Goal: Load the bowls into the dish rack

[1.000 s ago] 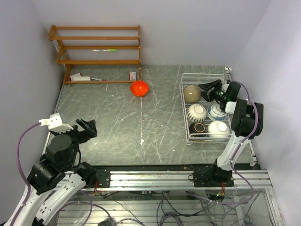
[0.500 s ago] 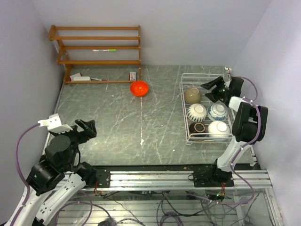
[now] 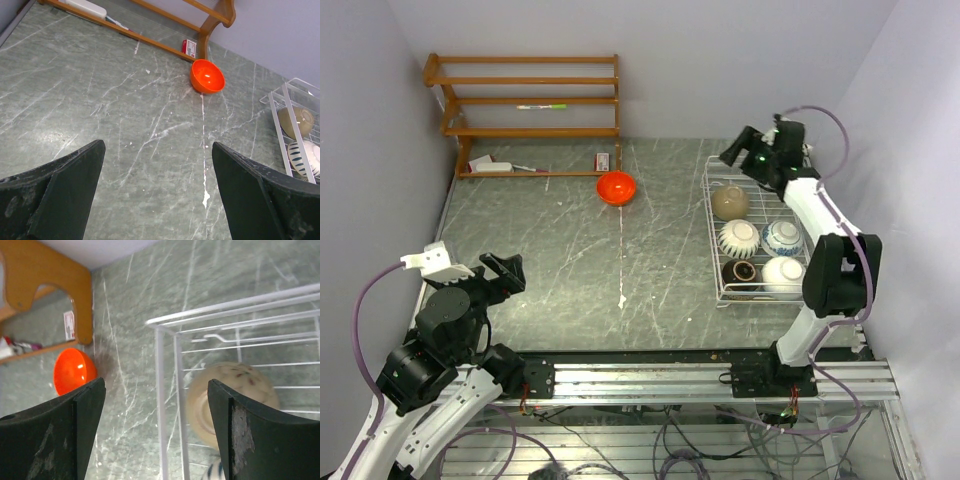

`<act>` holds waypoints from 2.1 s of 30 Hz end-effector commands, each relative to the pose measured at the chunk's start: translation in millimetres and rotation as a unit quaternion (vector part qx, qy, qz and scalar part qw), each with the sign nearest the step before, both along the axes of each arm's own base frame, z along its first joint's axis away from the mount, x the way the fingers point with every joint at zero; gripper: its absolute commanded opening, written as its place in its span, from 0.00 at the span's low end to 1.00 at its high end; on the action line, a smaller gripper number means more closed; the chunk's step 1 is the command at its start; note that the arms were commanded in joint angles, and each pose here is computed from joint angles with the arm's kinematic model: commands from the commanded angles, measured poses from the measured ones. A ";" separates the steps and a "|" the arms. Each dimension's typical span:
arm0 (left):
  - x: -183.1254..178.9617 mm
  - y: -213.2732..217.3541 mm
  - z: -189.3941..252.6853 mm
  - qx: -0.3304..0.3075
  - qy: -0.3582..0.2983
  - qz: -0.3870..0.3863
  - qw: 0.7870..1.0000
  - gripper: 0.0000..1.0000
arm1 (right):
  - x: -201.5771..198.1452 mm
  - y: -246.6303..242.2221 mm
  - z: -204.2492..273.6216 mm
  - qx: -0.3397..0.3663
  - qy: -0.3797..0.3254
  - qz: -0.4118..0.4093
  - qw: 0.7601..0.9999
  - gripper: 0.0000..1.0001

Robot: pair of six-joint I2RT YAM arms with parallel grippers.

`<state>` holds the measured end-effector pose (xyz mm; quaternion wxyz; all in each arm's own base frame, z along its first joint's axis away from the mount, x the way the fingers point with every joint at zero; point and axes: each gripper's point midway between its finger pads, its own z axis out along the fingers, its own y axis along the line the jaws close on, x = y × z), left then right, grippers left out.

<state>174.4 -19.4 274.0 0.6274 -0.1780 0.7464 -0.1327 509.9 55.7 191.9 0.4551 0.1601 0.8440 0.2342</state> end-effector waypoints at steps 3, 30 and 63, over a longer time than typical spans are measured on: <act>-0.2 -0.7 9.4 -0.009 -0.013 -0.002 1.000 0.99 | -14.9 4.9 -22.8 -0.165 0.059 -0.018 0.984 0.84; -2.7 -0.4 11.9 -0.015 -0.021 -0.007 1.000 0.99 | -45.4 23.2 -77.4 -0.142 0.078 0.020 0.987 0.87; 0.0 -1.5 9.2 -0.008 -0.013 -0.004 1.000 0.99 | -2.3 0.6 -30.1 -0.120 -0.019 -0.051 0.991 0.91</act>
